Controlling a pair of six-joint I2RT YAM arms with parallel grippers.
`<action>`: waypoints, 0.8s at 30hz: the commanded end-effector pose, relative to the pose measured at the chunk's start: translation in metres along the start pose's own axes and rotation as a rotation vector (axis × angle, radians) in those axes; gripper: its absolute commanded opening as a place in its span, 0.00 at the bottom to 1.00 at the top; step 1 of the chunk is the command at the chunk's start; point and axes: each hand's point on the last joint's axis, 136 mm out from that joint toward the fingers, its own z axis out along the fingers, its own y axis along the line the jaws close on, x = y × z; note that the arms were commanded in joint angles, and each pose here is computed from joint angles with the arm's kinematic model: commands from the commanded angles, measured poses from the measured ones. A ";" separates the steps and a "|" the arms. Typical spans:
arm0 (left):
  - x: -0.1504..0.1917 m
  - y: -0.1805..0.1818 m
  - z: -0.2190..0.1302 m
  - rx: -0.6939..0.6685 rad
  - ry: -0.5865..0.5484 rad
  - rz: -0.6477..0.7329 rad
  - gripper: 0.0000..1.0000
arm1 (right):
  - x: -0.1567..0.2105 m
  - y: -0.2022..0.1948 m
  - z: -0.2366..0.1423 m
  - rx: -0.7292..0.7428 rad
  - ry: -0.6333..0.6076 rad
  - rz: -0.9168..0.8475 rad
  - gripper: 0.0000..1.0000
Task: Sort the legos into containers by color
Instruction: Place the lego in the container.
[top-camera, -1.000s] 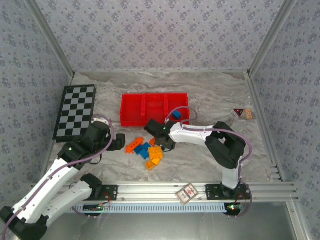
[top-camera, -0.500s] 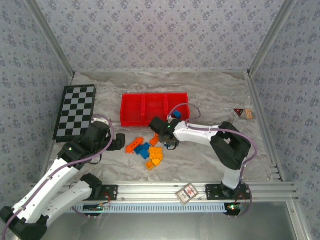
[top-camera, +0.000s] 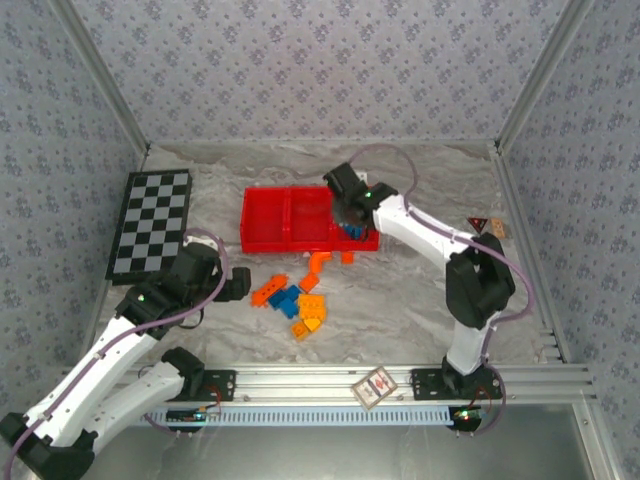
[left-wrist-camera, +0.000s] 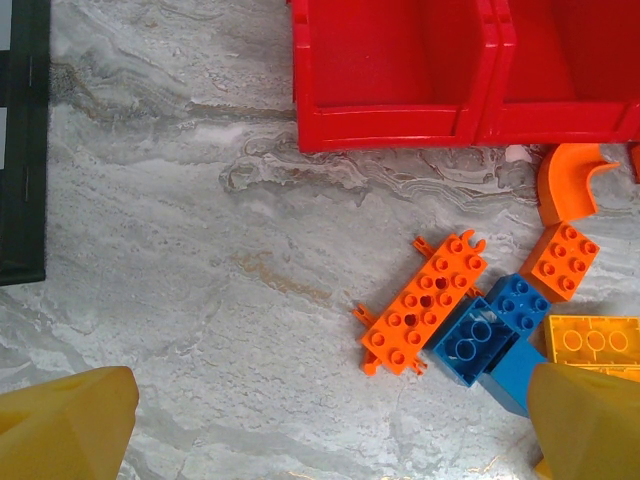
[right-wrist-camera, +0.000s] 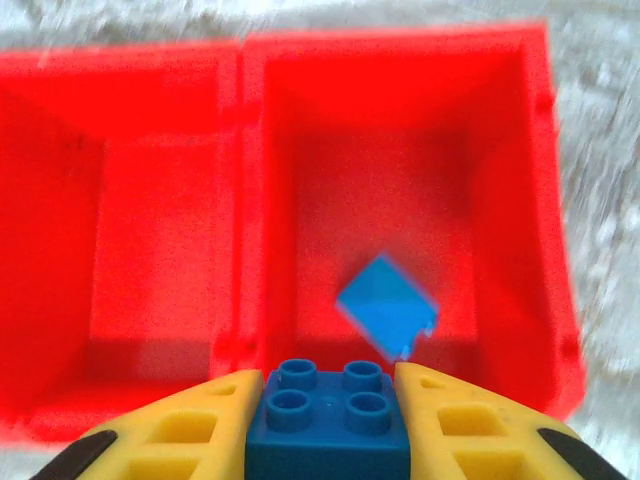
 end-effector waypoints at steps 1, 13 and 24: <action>0.000 0.002 -0.002 -0.012 0.000 0.000 1.00 | -0.006 -0.012 0.028 0.014 0.080 -0.109 0.27; 0.000 0.003 0.000 -0.021 0.000 0.008 1.00 | -0.020 -0.015 0.093 0.050 0.134 -0.099 0.30; 0.001 0.001 0.002 -0.021 0.014 0.014 1.00 | -0.028 -0.010 0.071 0.031 0.095 -0.085 0.58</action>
